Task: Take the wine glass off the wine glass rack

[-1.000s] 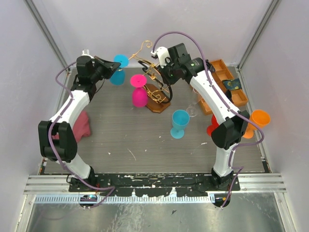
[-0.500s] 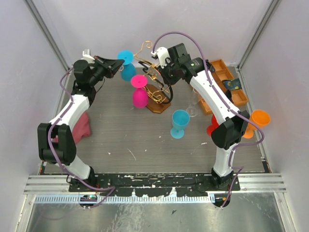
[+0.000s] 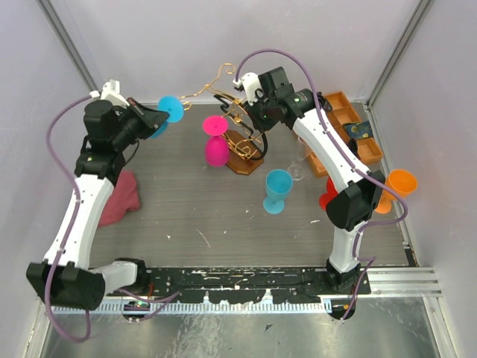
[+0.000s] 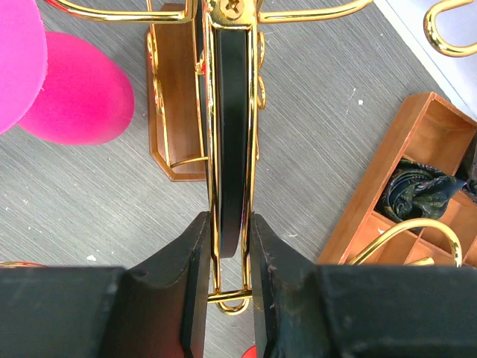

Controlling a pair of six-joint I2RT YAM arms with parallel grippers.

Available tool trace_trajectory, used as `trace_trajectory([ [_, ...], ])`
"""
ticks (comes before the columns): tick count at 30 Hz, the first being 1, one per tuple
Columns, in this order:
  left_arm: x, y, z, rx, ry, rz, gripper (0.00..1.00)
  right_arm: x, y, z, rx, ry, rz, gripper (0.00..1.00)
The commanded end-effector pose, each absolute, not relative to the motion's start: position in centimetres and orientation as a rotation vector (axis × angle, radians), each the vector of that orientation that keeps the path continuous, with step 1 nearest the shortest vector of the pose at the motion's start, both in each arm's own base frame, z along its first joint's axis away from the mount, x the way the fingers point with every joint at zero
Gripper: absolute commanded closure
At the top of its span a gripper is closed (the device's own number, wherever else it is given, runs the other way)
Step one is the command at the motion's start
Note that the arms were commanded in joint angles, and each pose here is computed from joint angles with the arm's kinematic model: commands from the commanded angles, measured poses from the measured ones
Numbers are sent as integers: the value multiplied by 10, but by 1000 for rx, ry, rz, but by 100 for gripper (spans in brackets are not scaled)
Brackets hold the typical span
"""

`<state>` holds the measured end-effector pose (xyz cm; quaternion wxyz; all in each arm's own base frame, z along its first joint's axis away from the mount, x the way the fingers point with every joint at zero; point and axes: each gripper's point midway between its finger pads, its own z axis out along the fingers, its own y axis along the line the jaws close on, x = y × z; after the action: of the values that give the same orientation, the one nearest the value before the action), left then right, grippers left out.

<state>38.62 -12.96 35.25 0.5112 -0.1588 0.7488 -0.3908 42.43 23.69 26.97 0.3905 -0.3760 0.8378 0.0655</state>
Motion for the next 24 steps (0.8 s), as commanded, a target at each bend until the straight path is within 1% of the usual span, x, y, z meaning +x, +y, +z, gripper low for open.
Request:
trace_trajectory([
  [1,369,-76,327,-299,1906,-478,100,432,237,342,-847,1936,151,86],
  [2,366,-68,324,-295,1917,-419,100,433,237,343,-840,1936,148,83],
  [3,364,-61,321,-280,1929,-361,100,434,236,344,-833,1937,143,76],
  [4,363,-55,316,-265,1948,-303,100,435,235,345,-818,1937,134,64],
  [5,362,-50,314,-248,1963,-242,100,436,233,348,-809,1933,126,57],
  [7,362,-42,301,-199,2015,-100,100,437,231,355,-778,1926,116,38],
  [8,362,-37,296,-175,2034,-24,100,437,230,359,-766,1920,114,31],
  [11,365,-25,279,-132,2070,178,100,435,227,371,-733,1897,97,22],
  [13,367,-16,274,-121,2070,271,100,432,226,382,-716,1867,93,20],
  [14,372,-14,262,-105,2100,321,100,431,226,387,-706,1849,91,19],
  [17,378,-4,250,-71,2118,463,100,422,227,408,-658,1801,143,20],
  [19,383,1,247,-39,2113,567,100,411,237,420,-571,1808,279,23],
  [24,398,6,233,88,2101,815,100,379,278,427,-340,1907,745,32],
])
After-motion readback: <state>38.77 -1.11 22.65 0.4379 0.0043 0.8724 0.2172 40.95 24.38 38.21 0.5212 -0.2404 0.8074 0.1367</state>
